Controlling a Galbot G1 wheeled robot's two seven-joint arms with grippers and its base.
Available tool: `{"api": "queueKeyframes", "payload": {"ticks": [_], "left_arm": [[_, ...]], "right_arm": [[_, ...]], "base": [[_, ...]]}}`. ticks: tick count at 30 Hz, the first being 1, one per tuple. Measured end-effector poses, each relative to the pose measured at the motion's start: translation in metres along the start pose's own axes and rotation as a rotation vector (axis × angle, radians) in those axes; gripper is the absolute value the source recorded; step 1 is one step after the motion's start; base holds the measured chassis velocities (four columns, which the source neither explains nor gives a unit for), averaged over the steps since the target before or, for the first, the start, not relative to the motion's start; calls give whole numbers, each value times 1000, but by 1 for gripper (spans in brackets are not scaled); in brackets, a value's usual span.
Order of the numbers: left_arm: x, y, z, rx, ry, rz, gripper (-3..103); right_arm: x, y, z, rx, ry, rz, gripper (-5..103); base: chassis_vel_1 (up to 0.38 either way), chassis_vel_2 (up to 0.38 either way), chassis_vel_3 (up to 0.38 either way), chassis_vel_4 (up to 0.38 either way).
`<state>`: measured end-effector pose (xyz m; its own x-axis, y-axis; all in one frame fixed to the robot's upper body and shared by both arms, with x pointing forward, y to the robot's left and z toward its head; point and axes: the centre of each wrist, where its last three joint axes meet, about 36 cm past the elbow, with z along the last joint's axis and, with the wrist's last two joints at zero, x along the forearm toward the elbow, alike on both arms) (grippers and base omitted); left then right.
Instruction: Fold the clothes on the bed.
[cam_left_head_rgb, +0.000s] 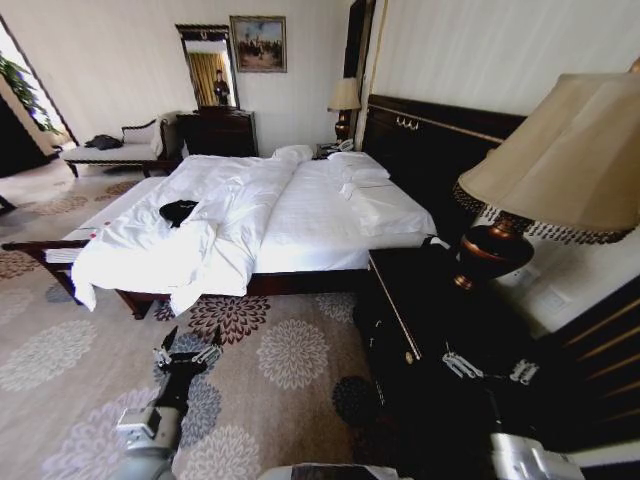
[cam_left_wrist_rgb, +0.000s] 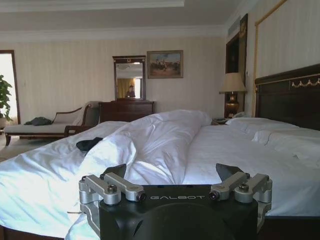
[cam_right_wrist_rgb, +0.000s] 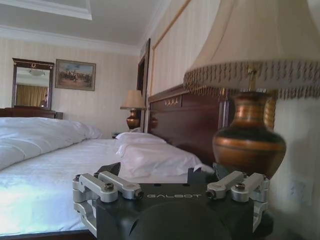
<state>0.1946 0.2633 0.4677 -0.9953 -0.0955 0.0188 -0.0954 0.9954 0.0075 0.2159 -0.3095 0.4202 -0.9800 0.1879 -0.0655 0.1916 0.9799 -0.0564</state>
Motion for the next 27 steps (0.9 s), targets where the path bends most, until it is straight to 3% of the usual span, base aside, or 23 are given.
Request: {"api": "queueKeyframes", "payload": {"ticks": [4, 13, 15, 18, 27], "left_arm": [[6, 4, 2, 21, 2, -39, 100], [4, 5, 4, 1, -9, -64, 100], [-1, 6, 0, 13, -17, -45, 100], [-6, 8, 0, 19, -22, -28, 100], [-29, 13, -7, 49, -39, 90, 100]], "right_arm": [[-21, -4, 13, -43, 27, -8, 100], [-37, 5, 23, -65, 26, -40, 100], [-66, 23, 22, -80, -14, -104, 100], [-68, 28, 5, -78, -69, -134, 100], [-18, 15, 5, -42, -65, -178, 100]], "base": [[0, 0, 0, 0], [0, 0, 0, 0], [0, 0, 0, 0], [0, 0, 0, 0], [0, 0, 0, 0]]}}
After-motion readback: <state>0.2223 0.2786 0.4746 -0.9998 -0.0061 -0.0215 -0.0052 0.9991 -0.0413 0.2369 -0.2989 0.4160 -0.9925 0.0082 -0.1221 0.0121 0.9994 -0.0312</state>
